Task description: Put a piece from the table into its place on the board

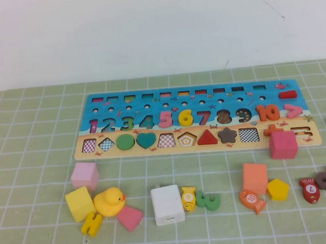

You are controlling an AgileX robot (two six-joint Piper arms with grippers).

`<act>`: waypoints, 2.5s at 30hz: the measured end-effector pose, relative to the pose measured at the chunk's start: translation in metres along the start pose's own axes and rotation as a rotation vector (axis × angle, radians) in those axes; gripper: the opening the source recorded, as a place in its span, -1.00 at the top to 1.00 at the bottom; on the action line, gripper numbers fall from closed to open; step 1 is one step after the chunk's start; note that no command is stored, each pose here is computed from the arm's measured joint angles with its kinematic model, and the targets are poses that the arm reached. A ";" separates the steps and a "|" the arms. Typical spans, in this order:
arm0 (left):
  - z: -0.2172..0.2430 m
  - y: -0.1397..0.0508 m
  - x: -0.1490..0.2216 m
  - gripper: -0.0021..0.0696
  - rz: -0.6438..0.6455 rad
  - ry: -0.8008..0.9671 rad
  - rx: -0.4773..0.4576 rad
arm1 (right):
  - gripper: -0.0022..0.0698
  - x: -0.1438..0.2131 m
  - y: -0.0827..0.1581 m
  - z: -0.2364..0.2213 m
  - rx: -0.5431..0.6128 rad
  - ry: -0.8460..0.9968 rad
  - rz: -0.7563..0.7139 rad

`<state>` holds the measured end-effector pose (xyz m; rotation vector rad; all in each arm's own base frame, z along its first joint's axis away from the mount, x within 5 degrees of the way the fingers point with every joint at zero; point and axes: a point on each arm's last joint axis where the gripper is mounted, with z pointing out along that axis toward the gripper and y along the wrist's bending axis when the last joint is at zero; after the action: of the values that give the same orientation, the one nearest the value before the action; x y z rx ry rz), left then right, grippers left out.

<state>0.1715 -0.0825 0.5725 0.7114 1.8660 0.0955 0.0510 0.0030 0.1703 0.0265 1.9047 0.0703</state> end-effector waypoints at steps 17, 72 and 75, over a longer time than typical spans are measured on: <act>0.015 -0.047 0.125 0.95 -0.112 0.072 0.032 | 0.95 0.000 0.000 0.000 0.000 0.000 0.000; 0.030 -0.124 0.391 0.95 -0.770 -0.174 -0.392 | 0.95 0.000 0.000 0.000 0.000 0.000 0.000; 0.035 -0.128 0.395 0.95 -0.768 -0.197 -0.370 | 0.95 0.000 0.000 0.000 0.000 0.000 0.000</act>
<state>0.0543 0.0070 0.1826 -0.2605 1.7472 -0.1195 0.0510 0.0030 0.1703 0.0265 1.9047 0.0703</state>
